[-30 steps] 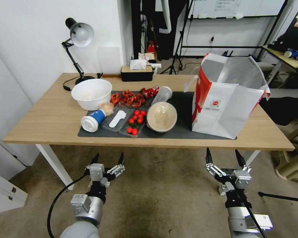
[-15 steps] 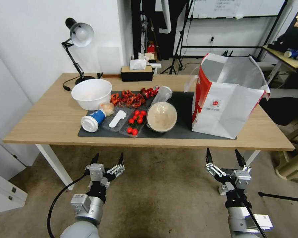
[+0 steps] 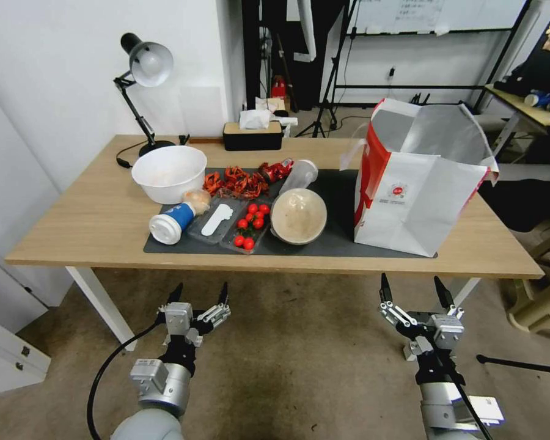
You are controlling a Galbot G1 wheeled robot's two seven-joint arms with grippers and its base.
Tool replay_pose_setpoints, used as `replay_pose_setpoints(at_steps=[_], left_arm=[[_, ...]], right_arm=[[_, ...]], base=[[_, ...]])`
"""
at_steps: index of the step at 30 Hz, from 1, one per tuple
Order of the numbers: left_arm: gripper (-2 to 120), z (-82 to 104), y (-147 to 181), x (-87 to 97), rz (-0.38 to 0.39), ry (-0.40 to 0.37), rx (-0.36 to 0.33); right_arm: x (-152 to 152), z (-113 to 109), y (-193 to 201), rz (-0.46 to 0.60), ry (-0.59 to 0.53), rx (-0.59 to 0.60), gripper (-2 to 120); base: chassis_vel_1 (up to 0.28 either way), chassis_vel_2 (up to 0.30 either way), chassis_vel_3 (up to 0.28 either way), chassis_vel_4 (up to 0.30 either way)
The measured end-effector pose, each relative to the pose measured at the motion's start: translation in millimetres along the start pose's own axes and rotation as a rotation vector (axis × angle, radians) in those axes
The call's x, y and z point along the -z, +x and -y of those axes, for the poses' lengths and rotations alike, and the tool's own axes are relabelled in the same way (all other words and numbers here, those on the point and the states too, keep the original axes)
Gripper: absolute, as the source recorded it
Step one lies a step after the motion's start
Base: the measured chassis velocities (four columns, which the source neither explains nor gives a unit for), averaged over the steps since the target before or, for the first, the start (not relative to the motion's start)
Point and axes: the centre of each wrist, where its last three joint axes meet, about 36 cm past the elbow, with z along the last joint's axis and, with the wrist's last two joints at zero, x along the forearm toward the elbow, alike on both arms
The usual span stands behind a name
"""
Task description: Pick up the food delivery bag from the floor and place it on the table.
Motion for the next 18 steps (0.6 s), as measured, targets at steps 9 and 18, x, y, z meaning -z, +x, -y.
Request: replay_pose_setpoints(at_steps=[9,18], left_arm=[[100,0.0,0.0,0.0,0.0,0.0,0.0],[100,0.0,0.0,0.0,0.0,0.0,0.0]], right_arm=[[0.0,0.0,0.0,0.0,0.0,0.0,100],[0.0,0.0,0.0,0.0,0.0,0.0,100]], base=[[0.0,0.0,0.0,0.0],[0.0,0.0,0.0,0.0]])
